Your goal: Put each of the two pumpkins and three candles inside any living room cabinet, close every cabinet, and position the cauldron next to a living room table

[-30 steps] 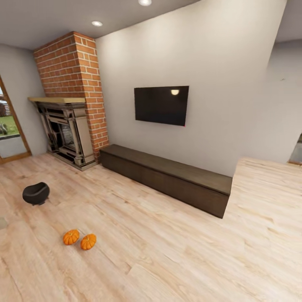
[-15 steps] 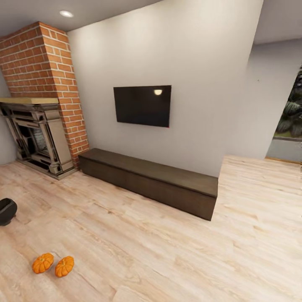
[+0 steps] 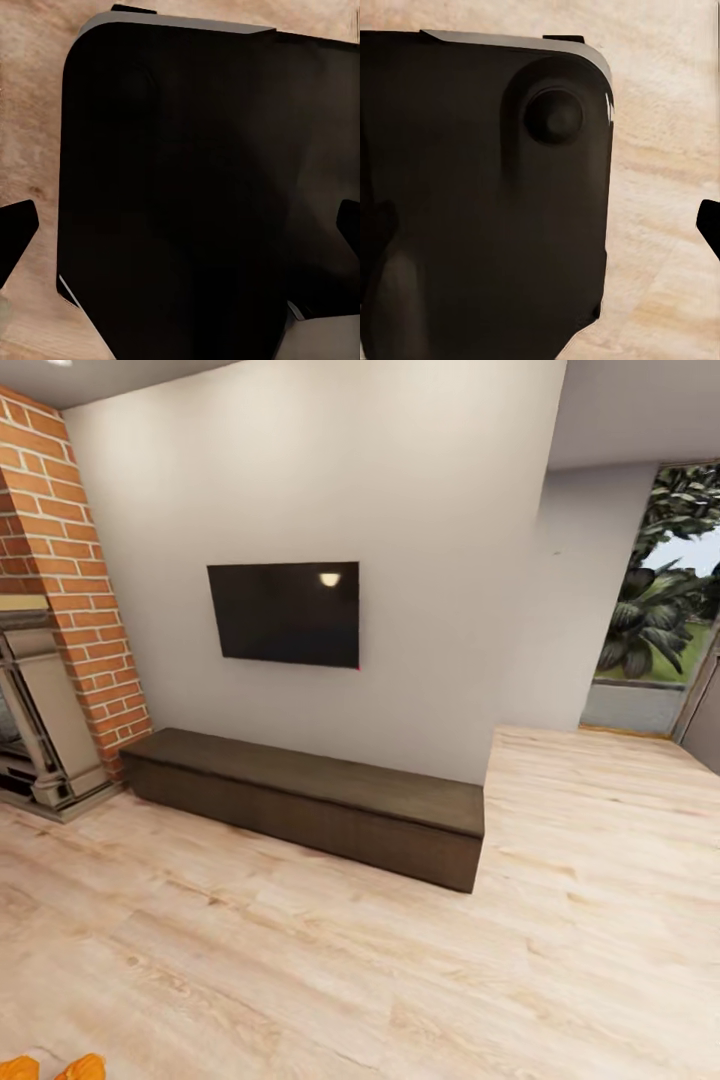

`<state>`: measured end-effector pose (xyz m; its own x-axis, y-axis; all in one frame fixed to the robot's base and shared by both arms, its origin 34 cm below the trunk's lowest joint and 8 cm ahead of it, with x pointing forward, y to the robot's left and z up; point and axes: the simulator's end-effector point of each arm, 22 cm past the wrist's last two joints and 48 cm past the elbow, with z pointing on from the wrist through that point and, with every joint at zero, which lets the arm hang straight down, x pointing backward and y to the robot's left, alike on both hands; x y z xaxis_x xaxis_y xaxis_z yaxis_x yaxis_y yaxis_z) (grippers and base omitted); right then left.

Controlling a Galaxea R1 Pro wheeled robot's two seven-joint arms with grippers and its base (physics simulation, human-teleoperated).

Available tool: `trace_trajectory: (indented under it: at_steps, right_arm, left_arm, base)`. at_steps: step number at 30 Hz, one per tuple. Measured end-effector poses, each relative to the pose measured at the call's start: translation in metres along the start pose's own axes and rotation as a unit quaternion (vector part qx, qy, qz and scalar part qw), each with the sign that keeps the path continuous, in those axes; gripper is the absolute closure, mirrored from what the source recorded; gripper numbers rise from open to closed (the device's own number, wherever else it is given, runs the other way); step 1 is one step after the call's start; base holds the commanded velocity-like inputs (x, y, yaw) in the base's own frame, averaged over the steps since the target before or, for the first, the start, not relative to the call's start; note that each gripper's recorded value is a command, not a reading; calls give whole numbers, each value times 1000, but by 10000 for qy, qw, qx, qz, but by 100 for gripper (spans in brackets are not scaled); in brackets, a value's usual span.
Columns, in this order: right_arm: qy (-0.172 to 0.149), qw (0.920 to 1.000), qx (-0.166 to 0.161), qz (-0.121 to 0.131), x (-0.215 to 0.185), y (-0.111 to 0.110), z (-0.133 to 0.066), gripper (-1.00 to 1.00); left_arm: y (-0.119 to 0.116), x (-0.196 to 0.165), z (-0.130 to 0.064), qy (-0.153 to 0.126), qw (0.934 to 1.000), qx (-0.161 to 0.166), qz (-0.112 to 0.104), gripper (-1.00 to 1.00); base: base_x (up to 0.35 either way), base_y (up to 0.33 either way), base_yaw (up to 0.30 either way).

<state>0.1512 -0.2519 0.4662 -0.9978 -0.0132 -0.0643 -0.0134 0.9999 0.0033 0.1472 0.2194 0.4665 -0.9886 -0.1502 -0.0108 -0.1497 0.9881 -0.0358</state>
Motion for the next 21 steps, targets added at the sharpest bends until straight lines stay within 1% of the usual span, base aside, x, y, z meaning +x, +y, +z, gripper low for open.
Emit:
trace_trajectory:
  at_steps: [21]
  right_arm:
    - [0, 10000, -7, -5, 0, 0, 0, -100]
  left_arm:
    - [-1, -3, 0, -36, 10000, 7, 0, -100]
  base:
    - [343, 2, -291]
